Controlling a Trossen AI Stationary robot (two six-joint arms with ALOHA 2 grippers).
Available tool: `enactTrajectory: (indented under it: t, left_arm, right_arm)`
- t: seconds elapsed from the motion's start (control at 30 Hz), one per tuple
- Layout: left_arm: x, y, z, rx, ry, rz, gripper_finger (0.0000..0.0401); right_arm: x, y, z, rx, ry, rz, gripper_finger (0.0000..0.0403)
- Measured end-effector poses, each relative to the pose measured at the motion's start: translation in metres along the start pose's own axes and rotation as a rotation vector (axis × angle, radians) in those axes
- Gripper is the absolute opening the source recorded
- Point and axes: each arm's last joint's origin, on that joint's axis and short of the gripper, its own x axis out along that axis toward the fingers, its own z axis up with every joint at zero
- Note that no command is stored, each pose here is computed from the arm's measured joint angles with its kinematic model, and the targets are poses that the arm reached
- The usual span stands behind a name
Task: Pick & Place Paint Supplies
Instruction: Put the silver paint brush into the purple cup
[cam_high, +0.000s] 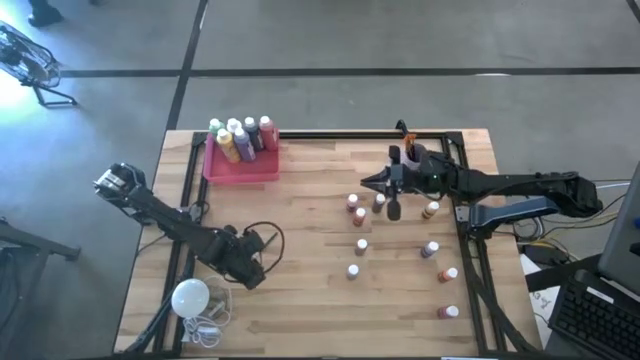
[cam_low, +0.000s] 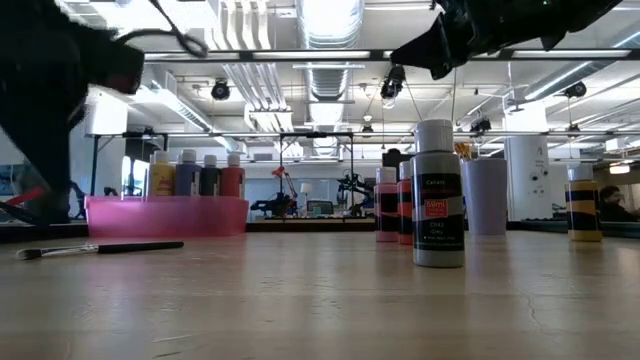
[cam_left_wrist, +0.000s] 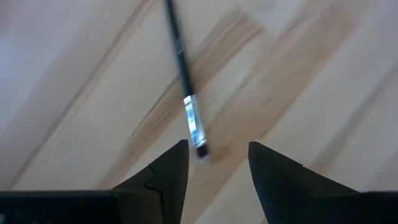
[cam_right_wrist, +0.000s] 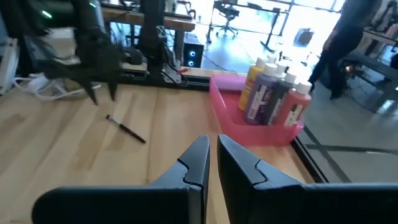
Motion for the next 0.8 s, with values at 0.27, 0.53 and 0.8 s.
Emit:
enactTrajectory:
  t: [0.27,0.53,0.8]
  left_arm:
    - [0.027,0.011,-0.013,-0.053,0.067,-0.023,0.0172]
    - [0.039,0.018,-0.017,-0.084,0.074,-0.032,0.0172]
    - [0.049,0.021,-0.019,-0.1,0.06,-0.067,0.0172]
  right_arm:
    - [-0.003,0.011,0.005,-0.028,-0.027,0.043,0.0029]
    - [-0.002,0.013,0.005,-0.03,-0.024,0.053,0.003]
    - [-0.002,0.013,0.005,-0.031,-0.027,0.052,0.0031]
